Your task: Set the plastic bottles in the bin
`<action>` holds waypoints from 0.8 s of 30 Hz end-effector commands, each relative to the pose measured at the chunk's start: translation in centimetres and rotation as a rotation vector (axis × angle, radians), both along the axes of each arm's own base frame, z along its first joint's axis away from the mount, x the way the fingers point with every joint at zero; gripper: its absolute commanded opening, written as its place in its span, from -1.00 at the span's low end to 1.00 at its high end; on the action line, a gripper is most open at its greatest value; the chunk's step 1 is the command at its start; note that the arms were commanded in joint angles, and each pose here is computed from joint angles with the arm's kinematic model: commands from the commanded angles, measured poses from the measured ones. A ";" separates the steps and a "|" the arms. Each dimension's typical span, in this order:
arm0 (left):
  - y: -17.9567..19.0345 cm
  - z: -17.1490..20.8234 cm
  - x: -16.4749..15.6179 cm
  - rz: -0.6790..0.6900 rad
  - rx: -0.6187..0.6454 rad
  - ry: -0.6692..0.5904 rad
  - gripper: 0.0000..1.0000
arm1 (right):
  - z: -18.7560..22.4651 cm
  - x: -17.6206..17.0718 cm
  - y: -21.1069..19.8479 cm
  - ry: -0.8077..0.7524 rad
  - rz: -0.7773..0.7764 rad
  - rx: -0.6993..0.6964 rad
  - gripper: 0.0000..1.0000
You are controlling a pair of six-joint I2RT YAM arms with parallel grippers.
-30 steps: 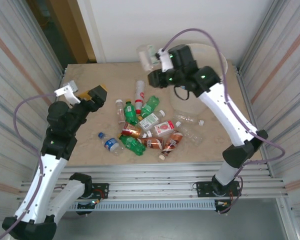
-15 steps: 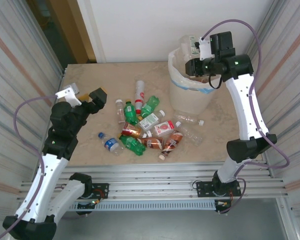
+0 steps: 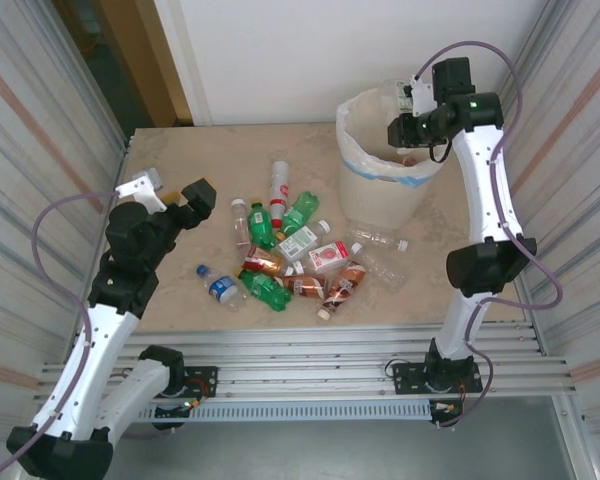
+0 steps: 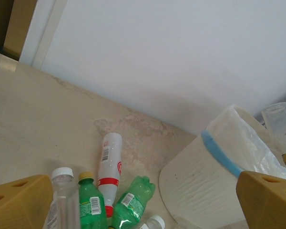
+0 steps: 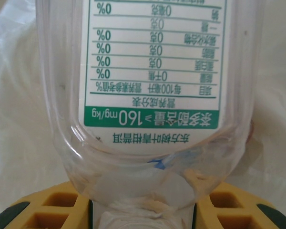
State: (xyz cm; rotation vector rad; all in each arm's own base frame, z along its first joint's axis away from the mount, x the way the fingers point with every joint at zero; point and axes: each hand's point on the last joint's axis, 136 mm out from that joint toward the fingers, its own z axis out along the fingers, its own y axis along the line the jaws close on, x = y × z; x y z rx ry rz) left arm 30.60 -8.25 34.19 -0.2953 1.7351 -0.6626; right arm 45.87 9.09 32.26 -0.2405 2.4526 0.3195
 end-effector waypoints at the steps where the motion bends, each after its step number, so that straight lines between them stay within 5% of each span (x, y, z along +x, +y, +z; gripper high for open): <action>1: 0.3 -0.3 0.1 0.019 0.023 0.000 0.97 | -1.0 0.4 -0.7 0.024 0.016 -0.069 -0.88; 24: 1.6 -2.0 0.8 0.064 0.044 0.086 0.97 | -10.4 3.1 -2.1 0.208 0.008 -0.290 -0.68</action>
